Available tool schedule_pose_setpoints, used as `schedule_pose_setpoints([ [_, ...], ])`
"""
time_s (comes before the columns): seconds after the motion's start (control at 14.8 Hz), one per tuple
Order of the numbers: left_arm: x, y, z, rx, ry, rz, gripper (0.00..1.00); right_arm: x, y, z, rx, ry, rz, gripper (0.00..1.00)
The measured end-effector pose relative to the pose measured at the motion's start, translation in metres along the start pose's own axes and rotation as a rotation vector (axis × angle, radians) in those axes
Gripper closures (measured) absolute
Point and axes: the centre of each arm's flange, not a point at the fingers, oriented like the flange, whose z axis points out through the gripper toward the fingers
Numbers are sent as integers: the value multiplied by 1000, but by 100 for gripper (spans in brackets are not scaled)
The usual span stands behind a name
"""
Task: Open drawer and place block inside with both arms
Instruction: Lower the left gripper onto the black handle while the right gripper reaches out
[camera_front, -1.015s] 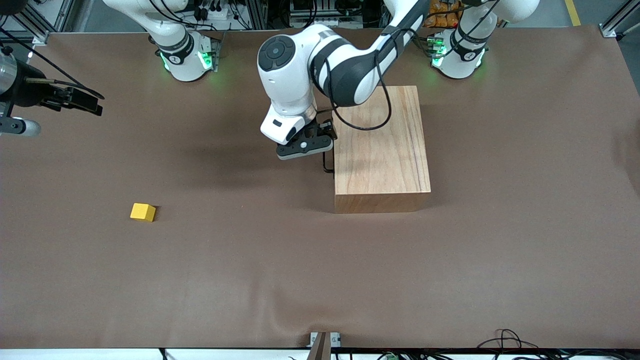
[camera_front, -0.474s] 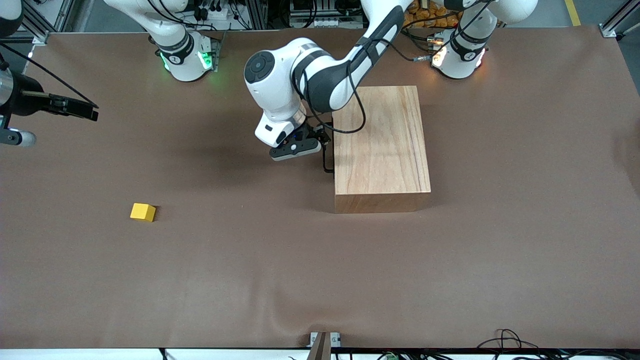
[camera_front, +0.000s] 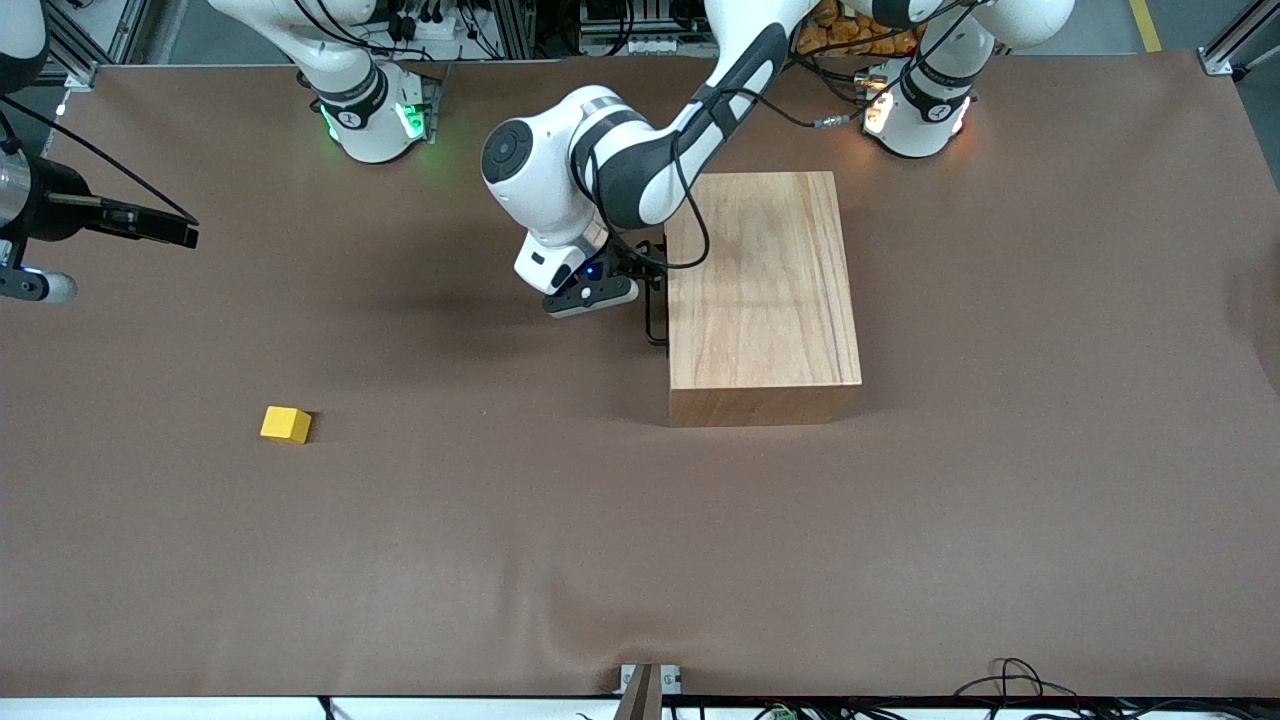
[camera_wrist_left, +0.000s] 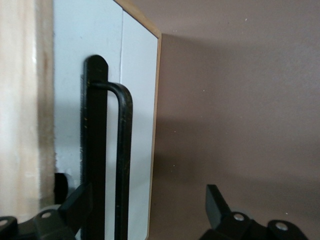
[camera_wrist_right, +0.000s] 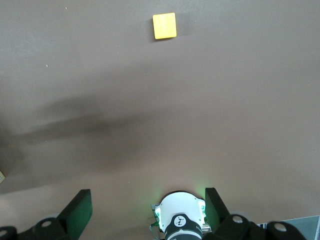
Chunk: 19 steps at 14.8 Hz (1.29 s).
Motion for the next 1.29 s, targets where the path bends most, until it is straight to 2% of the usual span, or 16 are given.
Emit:
schedule_pose_setpoints([
  [0.27, -2, 5, 15, 20, -6, 7, 0, 2, -3, -1, 1, 21, -6, 0],
  [0.68, -4, 11, 20, 11, 1, 17, 0, 14, -10, 9, -1, 15, -44, 0],
  [1.02, -4, 16, 25, -3, 12, 31, 0, 40, -38, 25, -2, 63, -64, 0],
  [1.29, -3, 21, 22, -38, 31, 34, 0, 56, -47, 47, -7, 31, -13, 0],
])
